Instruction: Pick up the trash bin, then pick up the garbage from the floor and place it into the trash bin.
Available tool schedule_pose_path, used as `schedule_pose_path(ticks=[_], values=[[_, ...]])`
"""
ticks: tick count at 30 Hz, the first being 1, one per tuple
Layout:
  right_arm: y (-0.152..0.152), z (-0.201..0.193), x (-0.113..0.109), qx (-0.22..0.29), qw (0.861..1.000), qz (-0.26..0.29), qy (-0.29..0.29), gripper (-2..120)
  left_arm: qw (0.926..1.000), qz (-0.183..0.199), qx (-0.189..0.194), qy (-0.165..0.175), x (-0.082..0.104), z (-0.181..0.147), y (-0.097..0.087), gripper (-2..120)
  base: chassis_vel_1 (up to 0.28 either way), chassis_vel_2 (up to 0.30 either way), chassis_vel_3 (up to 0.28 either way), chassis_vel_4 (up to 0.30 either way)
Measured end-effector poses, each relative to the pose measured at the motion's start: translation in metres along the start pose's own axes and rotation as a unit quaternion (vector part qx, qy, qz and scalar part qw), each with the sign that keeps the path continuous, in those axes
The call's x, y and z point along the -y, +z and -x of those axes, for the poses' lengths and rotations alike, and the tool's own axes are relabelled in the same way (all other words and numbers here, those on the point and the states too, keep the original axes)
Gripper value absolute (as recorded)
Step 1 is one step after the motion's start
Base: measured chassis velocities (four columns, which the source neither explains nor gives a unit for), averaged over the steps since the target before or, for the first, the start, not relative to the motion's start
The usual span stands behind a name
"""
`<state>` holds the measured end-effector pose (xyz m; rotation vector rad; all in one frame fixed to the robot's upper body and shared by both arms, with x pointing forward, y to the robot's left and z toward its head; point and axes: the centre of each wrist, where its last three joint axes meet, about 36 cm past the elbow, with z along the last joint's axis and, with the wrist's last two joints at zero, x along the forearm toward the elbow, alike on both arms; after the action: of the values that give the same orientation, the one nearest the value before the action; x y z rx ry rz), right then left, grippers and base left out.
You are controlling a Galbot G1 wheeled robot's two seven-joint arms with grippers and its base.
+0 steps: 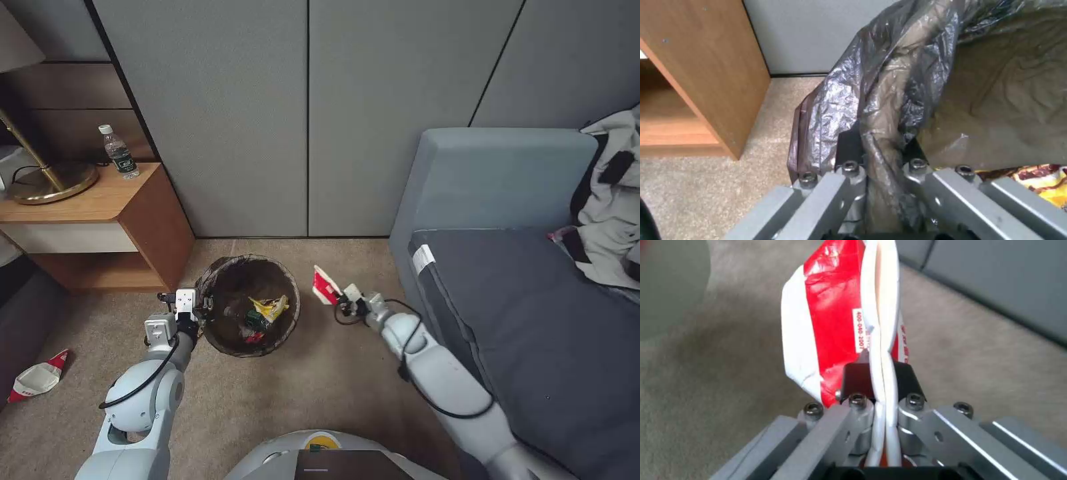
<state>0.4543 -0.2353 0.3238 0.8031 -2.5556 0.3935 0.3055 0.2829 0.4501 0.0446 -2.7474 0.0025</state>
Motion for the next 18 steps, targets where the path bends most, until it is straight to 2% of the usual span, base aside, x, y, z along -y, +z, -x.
schedule_pose_path(ticks=[3, 4, 9, 14, 18], values=[[-0.016, -0.028, 0.003, 0.019, 1.000, 0.000, 0.017, 0, 1.0000, 0.001, 0.002, 0.001, 0.000, -0.001, -0.001, 3, 0.000, 0.000, 0.000, 0.000], [-0.039, -0.053, -0.002, 0.048, 0.998, 0.010, 0.034, 0, 1.0000, 0.001, 0.001, 0.002, 0.001, -0.001, -0.001, 3, 0.000, 0.000, 0.000, 0.000], [-0.073, -0.079, -0.008, 0.092, 0.994, 0.029, 0.048, 0, 1.0000, 0.003, 0.000, 0.006, 0.003, 0.000, -0.001, 3, 0.000, 0.000, 0.000, 0.000], [-0.119, -0.117, -0.020, 0.152, 0.987, 0.037, 0.032, 0, 0.9999, 0.007, -0.001, 0.011, 0.007, 0.002, 0.001, 3, 0.000, 0.000, 0.000, 0.000], [-0.141, -0.136, -0.034, 0.177, 0.984, 0.032, 0.009, 0, 0.9998, 0.010, -0.002, 0.015, 0.008, 0.003, 0.000, 3, 0.000, 0.000, 0.000, 0.000]])
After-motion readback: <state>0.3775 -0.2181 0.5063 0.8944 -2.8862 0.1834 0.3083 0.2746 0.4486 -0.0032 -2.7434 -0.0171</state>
